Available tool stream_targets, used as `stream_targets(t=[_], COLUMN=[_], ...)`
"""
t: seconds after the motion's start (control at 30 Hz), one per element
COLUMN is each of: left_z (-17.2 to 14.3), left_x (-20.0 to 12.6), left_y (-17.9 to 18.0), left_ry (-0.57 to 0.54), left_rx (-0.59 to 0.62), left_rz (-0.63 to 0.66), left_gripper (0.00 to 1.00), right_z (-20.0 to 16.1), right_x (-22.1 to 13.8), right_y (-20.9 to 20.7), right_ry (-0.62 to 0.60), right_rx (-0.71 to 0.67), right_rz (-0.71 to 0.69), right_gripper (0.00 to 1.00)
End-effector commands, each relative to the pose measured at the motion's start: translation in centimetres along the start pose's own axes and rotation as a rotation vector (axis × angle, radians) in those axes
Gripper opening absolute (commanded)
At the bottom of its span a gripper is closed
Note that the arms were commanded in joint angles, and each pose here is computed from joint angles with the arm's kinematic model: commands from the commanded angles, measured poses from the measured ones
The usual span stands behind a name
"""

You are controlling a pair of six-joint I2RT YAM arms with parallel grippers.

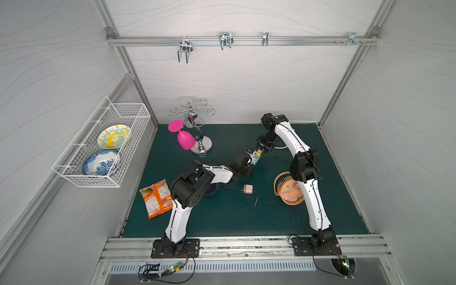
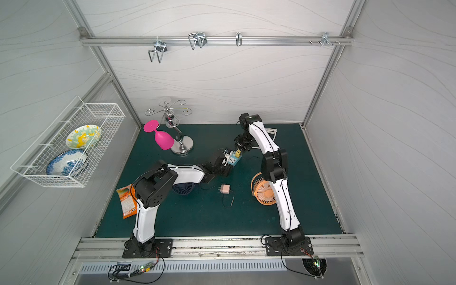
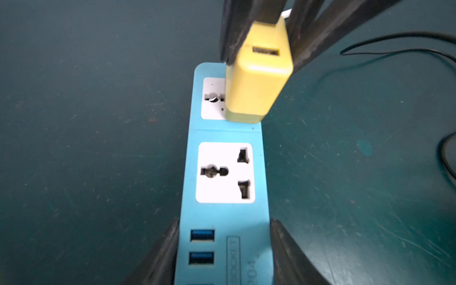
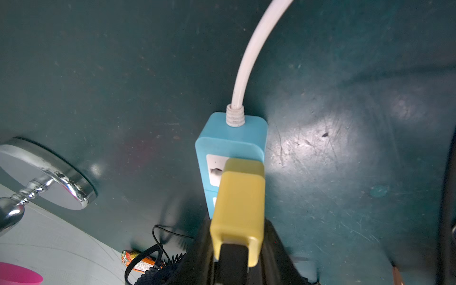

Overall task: Unplug the desk fan from the power strip
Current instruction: Remove the plug from the socket.

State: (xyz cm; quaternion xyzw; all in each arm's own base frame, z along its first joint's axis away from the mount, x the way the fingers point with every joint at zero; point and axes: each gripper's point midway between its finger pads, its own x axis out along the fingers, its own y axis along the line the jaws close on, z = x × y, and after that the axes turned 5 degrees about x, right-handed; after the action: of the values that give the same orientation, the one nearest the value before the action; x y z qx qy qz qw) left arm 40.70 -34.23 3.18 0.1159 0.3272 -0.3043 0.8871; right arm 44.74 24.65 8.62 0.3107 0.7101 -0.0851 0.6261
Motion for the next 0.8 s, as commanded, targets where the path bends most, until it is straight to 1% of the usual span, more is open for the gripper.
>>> stream_targets(t=[0.0,0.13,0.37,0.47,0.6,0.77], left_z=[-3.5,-3.3,-3.8,-3.9,-3.7,-3.4], left_x=[0.7,0.6,0.2,0.2,0.1,0.2], left_y=[-1.8,-1.9,-1.8,-1.8,-1.7,-1.7], left_ry=[0.107,0.105,0.11,0.11,0.108,0.104], left_rx=[0.018,0.015,0.013,0.015,0.019,0.029], left_rz=[-0.05,-0.052,-0.047,-0.045,-0.043,-0.04], left_gripper=[0.12,0.12,0.12,0.12,0.12,0.12], right_z=[-3.1,-3.2,-0.1,0.5,-0.5,-3.4], right_x=[0.8,0.8,-1.0,-1.5,-1.5,-1.1], right_y=[1.0,0.9,-0.2,-0.3,0.3,1.5], right_ry=[0.038,0.037,0.013,0.012,0.014,0.014], right_rx=[-0.06,-0.074,0.009,0.031,0.007,-0.076], right_rz=[-0.004,-0.012,0.029,0.049,0.049,0.042], right_gripper=[0.0,0.0,0.0,0.0,0.0,0.0])
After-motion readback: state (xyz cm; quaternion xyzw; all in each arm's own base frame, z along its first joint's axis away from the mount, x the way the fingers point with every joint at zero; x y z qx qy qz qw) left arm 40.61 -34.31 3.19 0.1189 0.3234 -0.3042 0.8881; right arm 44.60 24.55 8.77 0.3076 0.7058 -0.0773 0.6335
